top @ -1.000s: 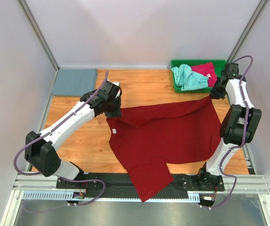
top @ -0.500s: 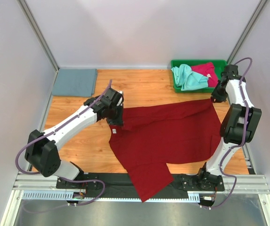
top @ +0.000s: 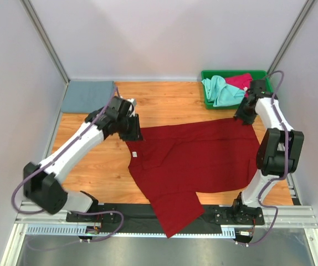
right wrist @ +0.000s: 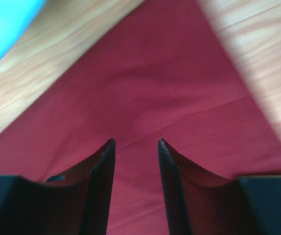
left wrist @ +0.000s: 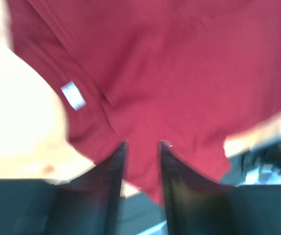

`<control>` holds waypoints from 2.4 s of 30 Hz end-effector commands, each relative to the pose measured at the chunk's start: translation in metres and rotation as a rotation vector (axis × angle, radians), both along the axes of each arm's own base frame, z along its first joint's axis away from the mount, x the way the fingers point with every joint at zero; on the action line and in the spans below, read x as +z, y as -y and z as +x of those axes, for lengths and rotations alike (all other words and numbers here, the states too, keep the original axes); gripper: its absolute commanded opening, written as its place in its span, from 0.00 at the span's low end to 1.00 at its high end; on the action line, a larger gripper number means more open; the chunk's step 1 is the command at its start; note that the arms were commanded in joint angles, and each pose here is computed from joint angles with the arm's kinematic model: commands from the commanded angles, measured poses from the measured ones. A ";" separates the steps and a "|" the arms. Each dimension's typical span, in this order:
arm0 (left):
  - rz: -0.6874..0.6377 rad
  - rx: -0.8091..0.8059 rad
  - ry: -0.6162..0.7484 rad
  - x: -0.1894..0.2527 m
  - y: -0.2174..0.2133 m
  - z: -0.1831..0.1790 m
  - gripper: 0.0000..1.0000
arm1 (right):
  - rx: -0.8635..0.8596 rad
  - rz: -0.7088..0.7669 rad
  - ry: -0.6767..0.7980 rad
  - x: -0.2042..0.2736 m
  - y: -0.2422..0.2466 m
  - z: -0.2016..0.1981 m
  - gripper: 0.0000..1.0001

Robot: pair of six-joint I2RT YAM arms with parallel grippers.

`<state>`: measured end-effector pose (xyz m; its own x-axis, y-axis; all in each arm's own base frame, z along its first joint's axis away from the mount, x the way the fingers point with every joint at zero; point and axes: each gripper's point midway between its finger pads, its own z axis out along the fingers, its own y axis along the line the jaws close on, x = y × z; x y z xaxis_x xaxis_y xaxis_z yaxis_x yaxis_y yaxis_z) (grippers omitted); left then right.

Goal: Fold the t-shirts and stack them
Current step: Fold the tshirt

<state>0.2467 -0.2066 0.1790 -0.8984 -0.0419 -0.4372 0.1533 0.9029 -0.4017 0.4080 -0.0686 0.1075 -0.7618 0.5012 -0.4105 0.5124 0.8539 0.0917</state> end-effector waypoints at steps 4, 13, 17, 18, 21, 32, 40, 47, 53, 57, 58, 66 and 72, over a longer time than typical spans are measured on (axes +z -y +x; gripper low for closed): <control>0.157 0.121 -0.148 -0.079 -0.006 0.087 0.22 | 0.233 0.282 0.079 -0.010 -0.155 -0.015 0.45; 0.351 0.369 -0.313 -0.151 -0.051 0.119 0.08 | 0.532 0.174 -0.041 -0.048 -0.247 -0.076 0.37; 0.441 0.379 -0.366 -0.167 -0.079 0.115 0.08 | 0.620 0.152 -0.059 -0.063 -0.271 -0.101 0.36; 0.451 0.376 -0.374 -0.170 -0.084 0.115 0.08 | 0.634 0.161 -0.070 -0.067 -0.276 -0.106 0.36; 0.527 0.378 -0.399 -0.174 -0.109 0.121 0.07 | 0.728 0.185 -0.120 -0.080 -0.308 -0.130 0.35; 0.641 0.167 -0.125 -0.115 -0.141 0.184 0.16 | 1.034 0.595 -0.193 -0.054 -0.438 -0.209 0.36; 0.517 0.238 0.058 -0.021 -0.127 0.146 0.37 | 0.752 0.460 0.026 0.000 -0.349 -0.136 0.43; 0.377 0.105 -0.046 -0.044 -0.045 0.060 0.34 | 0.309 0.299 0.044 -0.024 -0.183 -0.093 0.45; 0.348 0.106 -0.119 -0.073 -0.029 0.021 0.35 | -0.060 0.355 0.095 -0.038 -0.098 -0.066 0.42; 0.375 0.015 -0.127 -0.086 -0.028 0.020 0.40 | -0.144 0.413 0.093 -0.050 -0.081 -0.055 0.38; 0.370 -0.013 -0.145 -0.088 -0.025 0.019 0.40 | -0.138 0.408 0.083 -0.052 -0.081 -0.053 0.38; 0.360 -0.099 -0.174 -0.102 -0.005 0.035 0.42 | -0.107 0.363 0.041 -0.072 -0.072 -0.050 0.39; 0.394 -0.101 -0.216 -0.117 -0.009 0.032 0.41 | -0.130 0.343 0.039 -0.074 -0.066 -0.045 0.39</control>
